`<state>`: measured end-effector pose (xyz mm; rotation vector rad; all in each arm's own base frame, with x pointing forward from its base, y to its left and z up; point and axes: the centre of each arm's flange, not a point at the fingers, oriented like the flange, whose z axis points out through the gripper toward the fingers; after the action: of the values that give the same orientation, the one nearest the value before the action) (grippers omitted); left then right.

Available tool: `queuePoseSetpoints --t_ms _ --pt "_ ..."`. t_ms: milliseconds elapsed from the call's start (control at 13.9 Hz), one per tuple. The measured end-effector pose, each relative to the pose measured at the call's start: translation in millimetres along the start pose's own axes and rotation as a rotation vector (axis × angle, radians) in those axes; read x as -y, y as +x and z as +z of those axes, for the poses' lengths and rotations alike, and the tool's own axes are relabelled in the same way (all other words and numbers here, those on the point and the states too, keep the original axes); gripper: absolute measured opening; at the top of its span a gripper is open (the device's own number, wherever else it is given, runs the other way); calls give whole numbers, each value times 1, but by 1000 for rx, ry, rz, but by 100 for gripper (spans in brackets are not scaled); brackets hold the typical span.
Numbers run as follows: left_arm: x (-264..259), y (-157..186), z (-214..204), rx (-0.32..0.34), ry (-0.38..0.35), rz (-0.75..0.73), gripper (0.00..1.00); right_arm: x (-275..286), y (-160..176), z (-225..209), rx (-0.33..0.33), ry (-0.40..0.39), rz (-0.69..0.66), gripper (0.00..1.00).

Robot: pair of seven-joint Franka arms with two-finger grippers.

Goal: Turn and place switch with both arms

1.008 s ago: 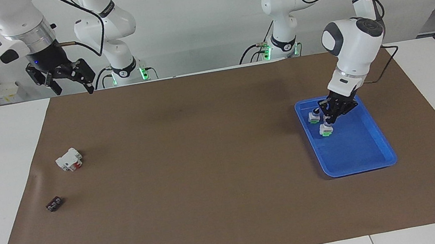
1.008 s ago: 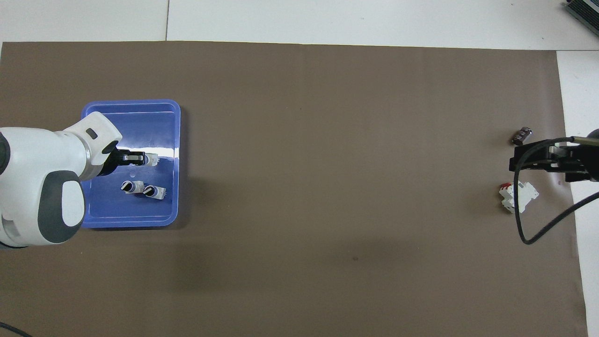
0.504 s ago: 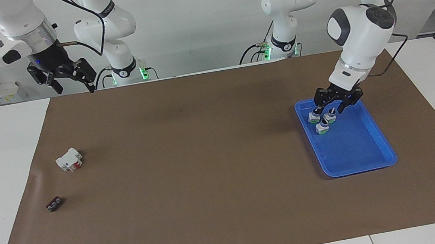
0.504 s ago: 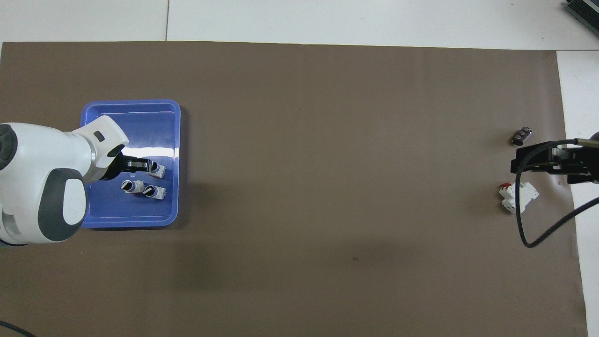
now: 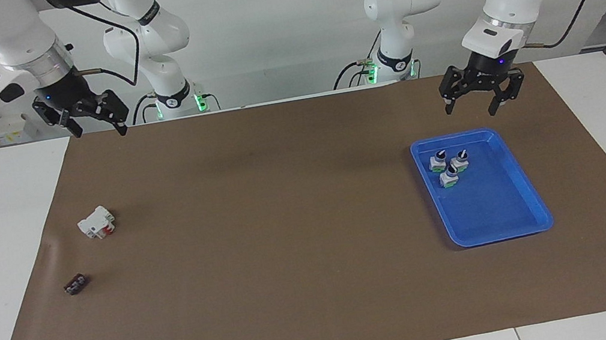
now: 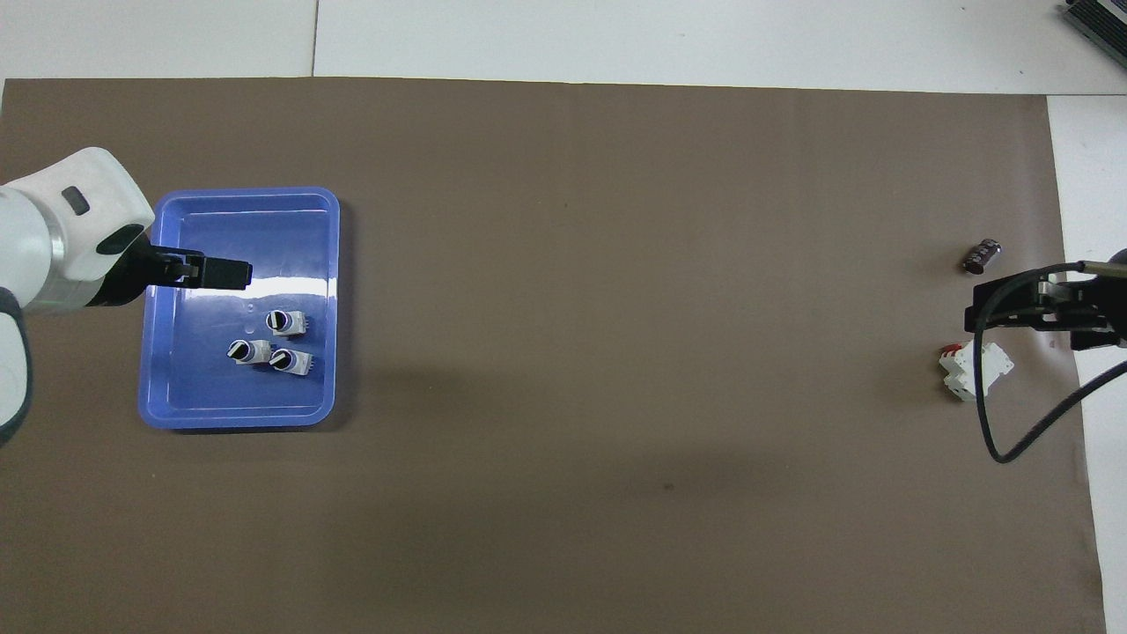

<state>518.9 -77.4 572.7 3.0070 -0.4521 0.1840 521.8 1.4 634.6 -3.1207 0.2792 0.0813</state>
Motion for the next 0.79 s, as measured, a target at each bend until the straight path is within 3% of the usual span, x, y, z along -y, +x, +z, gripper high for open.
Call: queuePoseSetpoints --t_ms 216,504,792 --pt "-8 -10 -8 33 -5 103 100 3 -1 0 -1 -3 -8 100" --pt "5 -12 -13 34 -1 97 100 10 -2 -1 -8 -37 -25 100" --pt "18 -7 -50 29 16 89 100 9 -2 -1 -10 -36 -23 100"
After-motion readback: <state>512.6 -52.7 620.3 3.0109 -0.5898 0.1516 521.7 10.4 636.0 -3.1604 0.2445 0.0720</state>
